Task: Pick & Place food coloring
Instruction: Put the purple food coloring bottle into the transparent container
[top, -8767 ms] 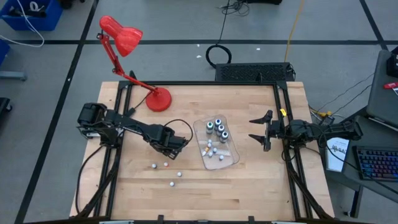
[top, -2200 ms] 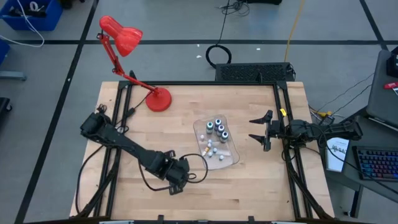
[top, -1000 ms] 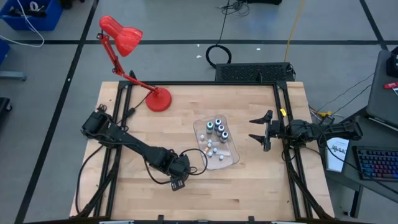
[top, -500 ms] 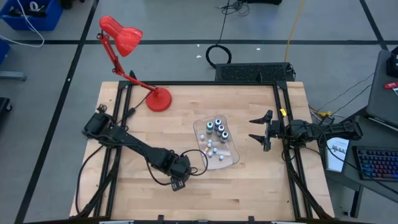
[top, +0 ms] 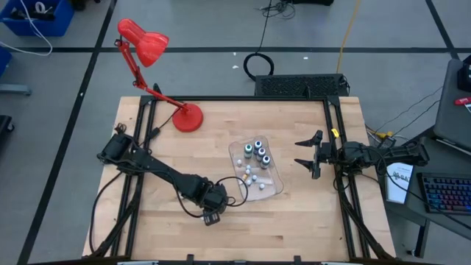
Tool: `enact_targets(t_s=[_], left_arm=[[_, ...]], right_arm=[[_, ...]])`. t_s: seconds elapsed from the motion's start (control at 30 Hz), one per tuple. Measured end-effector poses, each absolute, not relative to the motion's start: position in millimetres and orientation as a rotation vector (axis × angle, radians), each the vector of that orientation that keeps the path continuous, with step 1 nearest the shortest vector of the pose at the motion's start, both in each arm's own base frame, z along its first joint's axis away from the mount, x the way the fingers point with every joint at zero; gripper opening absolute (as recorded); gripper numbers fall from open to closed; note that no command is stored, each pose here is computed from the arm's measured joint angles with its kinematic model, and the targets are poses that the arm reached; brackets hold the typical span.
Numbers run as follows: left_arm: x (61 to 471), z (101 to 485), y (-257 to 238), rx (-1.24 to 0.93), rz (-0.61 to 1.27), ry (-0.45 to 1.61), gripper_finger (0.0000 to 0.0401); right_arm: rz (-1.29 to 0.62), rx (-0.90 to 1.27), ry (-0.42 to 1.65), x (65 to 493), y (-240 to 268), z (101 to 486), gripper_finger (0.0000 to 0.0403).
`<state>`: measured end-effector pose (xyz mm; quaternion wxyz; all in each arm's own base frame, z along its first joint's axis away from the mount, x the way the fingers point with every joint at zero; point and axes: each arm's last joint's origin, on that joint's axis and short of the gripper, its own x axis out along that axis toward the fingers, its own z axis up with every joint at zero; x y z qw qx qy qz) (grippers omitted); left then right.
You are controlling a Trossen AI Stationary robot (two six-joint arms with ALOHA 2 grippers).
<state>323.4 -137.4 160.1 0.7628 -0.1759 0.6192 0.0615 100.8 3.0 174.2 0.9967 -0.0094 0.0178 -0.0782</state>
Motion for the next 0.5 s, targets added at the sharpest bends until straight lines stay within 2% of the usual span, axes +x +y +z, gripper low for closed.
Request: enact_targets(t_s=[0.5], left_arm=[[322.2, 159.8, -137.2, -0.378, 0.127, 1.363, 0.0168]], right_arm=[[-0.156, -0.019, 0.035, 100.8, 3.0, 174.2, 0.0295]])
